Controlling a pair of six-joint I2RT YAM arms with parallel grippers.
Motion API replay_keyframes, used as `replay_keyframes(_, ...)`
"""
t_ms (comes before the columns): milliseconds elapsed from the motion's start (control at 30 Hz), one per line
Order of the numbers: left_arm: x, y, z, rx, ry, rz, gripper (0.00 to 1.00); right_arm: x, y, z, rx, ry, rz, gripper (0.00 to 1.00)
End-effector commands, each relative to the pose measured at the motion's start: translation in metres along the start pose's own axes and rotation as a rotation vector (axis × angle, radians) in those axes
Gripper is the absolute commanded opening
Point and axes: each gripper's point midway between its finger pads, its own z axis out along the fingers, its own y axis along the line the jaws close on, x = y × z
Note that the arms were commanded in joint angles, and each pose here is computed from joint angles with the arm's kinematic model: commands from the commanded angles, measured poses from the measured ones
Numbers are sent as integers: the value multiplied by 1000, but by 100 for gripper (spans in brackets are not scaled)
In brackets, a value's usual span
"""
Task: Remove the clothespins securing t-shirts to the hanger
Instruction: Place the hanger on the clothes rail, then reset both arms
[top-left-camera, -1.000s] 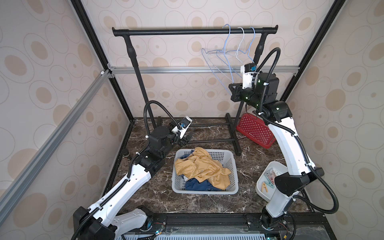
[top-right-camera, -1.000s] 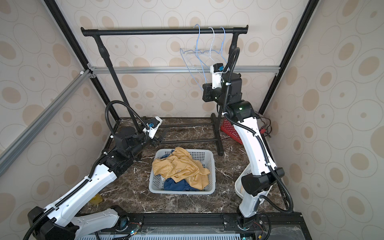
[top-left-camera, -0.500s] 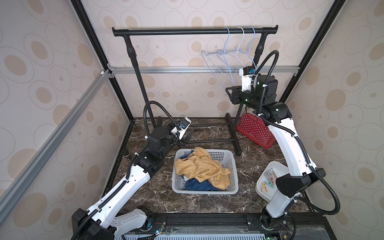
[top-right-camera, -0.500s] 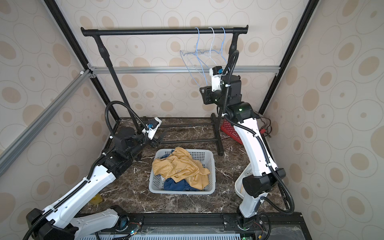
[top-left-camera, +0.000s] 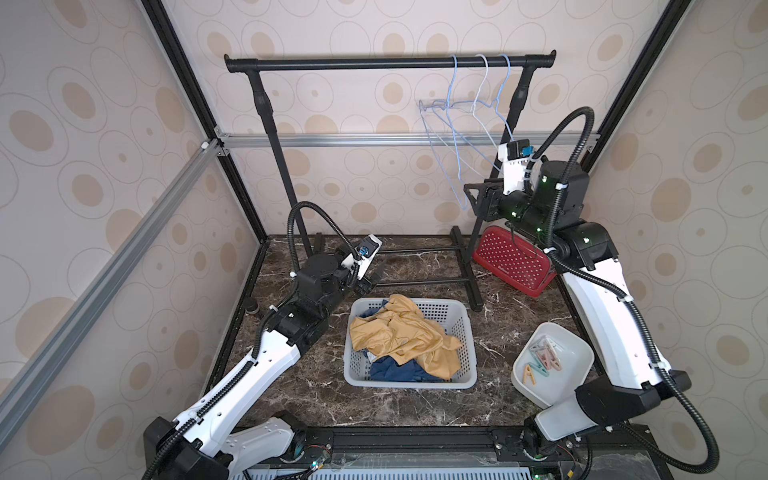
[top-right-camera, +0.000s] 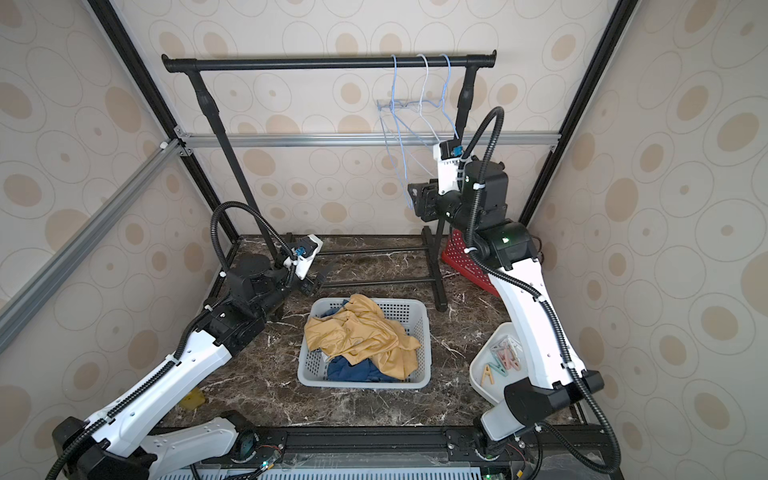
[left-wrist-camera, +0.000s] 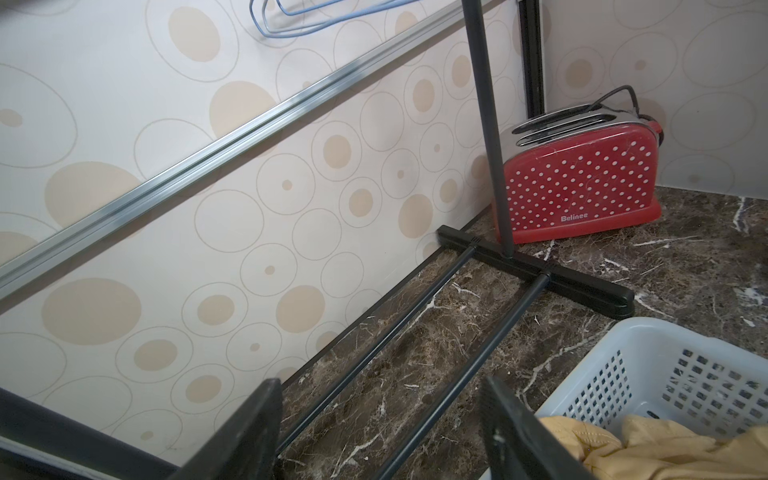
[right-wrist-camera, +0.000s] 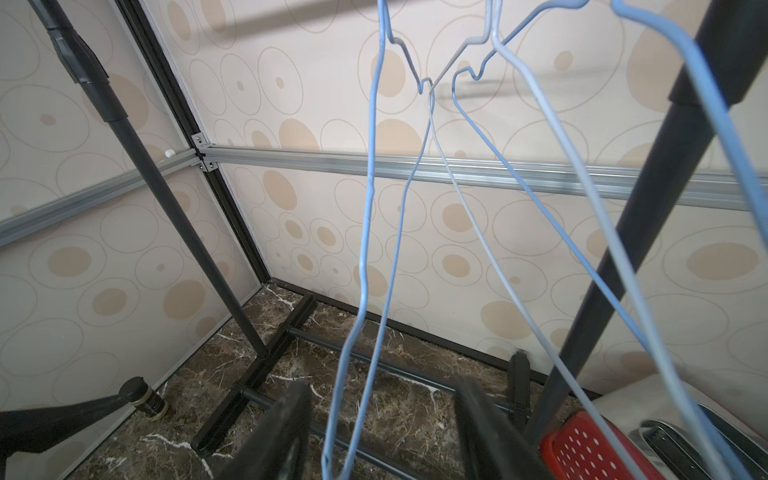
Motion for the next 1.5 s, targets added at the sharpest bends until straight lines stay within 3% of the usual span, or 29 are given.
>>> replay_keyframes(0,-8,13,-9,-43,-10,-25,76,0,-2,-24,22,-20,-30,58)
replay_keyframes(200,12,34,-12,-133,40,-124,78,21,-3,-55,44,-1,-49,58)
replay_keyframes(400,46,64,-23,-243,86,-254,82,67,-8,-68,64,72,-38,59)
replay_keyframes(633,91,72,-38,-335,138,-293,98,143,-20,-68,102,167,14,75)
replay_keyframes(733,110,69,-43,-358,163,-302,99,173,-28,-66,133,191,26,83)
replay_keyframes(833,125,68,-46,-384,179,-306,99,197,-38,-65,177,202,29,99)
replay_keyframes(1167,191,78,-48,-513,244,-353,99,273,-96,-59,426,208,-30,100)
replay_keyframes(1467,260,100,-56,-629,316,-358,99,327,-163,-72,655,193,-2,100)
